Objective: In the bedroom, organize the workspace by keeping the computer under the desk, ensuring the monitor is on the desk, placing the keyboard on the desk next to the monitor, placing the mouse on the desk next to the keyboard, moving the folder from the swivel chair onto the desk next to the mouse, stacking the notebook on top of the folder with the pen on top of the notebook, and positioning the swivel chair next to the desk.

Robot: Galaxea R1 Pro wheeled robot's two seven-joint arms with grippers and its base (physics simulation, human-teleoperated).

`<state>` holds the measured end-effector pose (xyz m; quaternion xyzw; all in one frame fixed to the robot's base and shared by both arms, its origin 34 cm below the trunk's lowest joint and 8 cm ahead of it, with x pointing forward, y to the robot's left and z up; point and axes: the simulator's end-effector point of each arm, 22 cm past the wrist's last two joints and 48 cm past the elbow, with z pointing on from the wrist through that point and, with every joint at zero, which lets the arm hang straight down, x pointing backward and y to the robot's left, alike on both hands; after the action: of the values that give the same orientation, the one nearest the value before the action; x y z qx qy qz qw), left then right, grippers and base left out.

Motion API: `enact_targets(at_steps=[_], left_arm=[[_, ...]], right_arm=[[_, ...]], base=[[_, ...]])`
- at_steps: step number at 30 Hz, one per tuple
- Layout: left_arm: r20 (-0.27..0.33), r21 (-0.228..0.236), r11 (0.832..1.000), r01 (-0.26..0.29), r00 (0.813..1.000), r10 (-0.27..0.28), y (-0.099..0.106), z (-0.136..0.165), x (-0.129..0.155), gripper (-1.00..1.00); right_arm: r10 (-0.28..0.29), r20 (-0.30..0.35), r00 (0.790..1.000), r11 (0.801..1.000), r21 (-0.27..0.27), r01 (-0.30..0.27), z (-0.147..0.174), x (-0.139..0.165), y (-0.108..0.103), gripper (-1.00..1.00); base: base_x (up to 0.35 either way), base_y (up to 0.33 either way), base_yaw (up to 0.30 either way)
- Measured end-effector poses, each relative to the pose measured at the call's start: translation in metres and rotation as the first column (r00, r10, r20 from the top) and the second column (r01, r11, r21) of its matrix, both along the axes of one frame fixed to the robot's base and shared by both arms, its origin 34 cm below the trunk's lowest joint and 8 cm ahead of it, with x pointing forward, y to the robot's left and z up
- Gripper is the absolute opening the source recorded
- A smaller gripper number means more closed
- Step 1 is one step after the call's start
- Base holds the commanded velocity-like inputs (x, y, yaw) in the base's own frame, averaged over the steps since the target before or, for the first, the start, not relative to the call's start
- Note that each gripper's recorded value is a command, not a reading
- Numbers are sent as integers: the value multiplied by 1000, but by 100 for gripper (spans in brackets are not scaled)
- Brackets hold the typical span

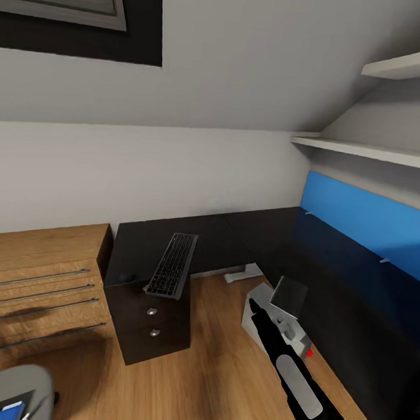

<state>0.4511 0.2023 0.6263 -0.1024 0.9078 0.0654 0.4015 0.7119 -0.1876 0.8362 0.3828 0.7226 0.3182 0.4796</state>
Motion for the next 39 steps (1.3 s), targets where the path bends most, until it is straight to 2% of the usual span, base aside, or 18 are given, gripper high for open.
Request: enact_targets(at_steps=[3,8,10,14,15,19,22,25,30,34,39], left_arm=[[0,0,1000,0,1000,0,0,-4,0,100],[0,0,1000,0,1000,0,0,-12,1,100],[0,0,1000,0,1000,0,0,-15,1,100],[1,0,1000,0,1000,0,0,-21,1,100],[1,1,1000,0,1000,0,0,-22,1,100],[1,1,1000,-1,1000,1,1,-28,1,100],[1,1,1000,-1,1000,1,1,-33,1,100],[1,1,1000,-1,1000,1,1,-38,1,100],[1,1,1000,-1,1000,1,2,-46,1,100],[1,0,1000,-1,1000,1,1,-52,1,100],[1,0,1000,-1,1000,1,1,-61,1,100]], right_arm=[[-97,-43,994,995,2,97,-35,-11,3,100],[-162,-43,986,987,7,162,-48,-15,8,100],[-212,-40,976,977,-1,212,-56,-20,6,100],[-241,-36,970,970,-2,241,-63,-22,5,100],[-276,-31,961,961,-8,276,-66,-24,0,100],[-320,-16,947,947,-22,320,-72,-27,-9,100],[-369,3,930,929,-37,368,-76,-31,-18,100],[-404,15,915,913,-50,404,-82,-35,-26,100],[-422,27,906,905,-52,423,-88,-36,-30,100],[-460,46,887,885,-53,462,-90,-37,-41,100],[-480,50,876,875,-51,482,-97,-38,-48,100]], base=[[0,0,0],[0,0,0],[0,0,0],[0,0,0],[0,0,0],[0,0,0],[0,0,0],[0,0,0],[0,0,0],[0,0,0],[0,0,0]])
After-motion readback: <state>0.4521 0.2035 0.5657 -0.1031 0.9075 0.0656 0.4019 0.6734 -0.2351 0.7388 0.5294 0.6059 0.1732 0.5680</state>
